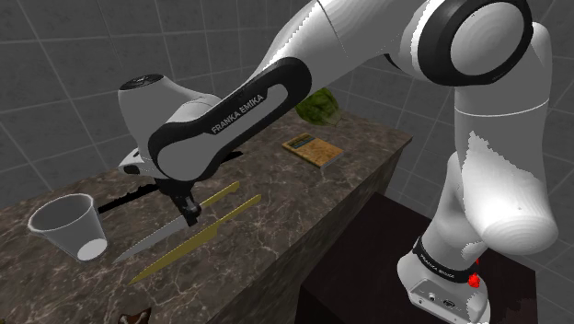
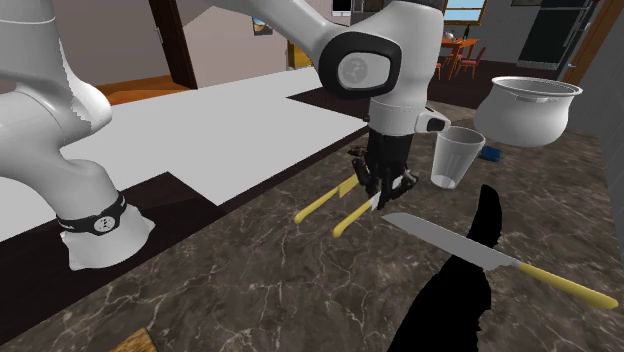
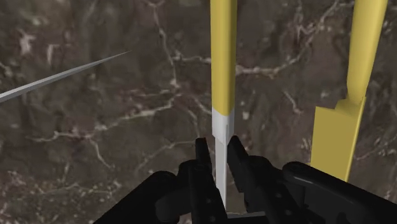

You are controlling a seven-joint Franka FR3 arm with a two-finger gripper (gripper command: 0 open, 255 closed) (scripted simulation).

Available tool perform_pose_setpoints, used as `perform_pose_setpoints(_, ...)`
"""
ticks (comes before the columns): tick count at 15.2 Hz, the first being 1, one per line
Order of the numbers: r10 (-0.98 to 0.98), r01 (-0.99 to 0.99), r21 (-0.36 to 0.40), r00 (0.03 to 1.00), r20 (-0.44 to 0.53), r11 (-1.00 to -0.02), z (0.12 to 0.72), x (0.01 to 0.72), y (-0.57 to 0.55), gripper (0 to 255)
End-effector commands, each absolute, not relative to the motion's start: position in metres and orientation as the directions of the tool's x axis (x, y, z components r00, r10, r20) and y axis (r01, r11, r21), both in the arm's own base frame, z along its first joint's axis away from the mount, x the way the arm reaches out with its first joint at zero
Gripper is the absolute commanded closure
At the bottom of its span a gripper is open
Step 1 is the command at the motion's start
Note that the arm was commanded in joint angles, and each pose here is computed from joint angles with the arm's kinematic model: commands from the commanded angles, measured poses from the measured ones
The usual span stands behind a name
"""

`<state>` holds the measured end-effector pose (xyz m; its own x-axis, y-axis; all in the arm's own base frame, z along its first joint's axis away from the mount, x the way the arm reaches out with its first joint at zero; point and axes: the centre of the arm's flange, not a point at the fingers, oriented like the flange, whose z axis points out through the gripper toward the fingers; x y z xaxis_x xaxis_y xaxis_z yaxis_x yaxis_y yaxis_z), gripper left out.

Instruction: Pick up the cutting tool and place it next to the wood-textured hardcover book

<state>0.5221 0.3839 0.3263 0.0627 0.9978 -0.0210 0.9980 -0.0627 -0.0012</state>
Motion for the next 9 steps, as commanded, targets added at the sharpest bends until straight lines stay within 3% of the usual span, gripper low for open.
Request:
perform_pose_setpoints(1, 0.998, 0.998, -0.001, 0.063, -0.021, -0.063, 0.326, 0.522, 0.384, 255)
perform_pose_setpoints(9, 0.998, 0.998, -0.001, 0.063, -0.021, -0.063, 0.337, 0.522, 0.384, 255)
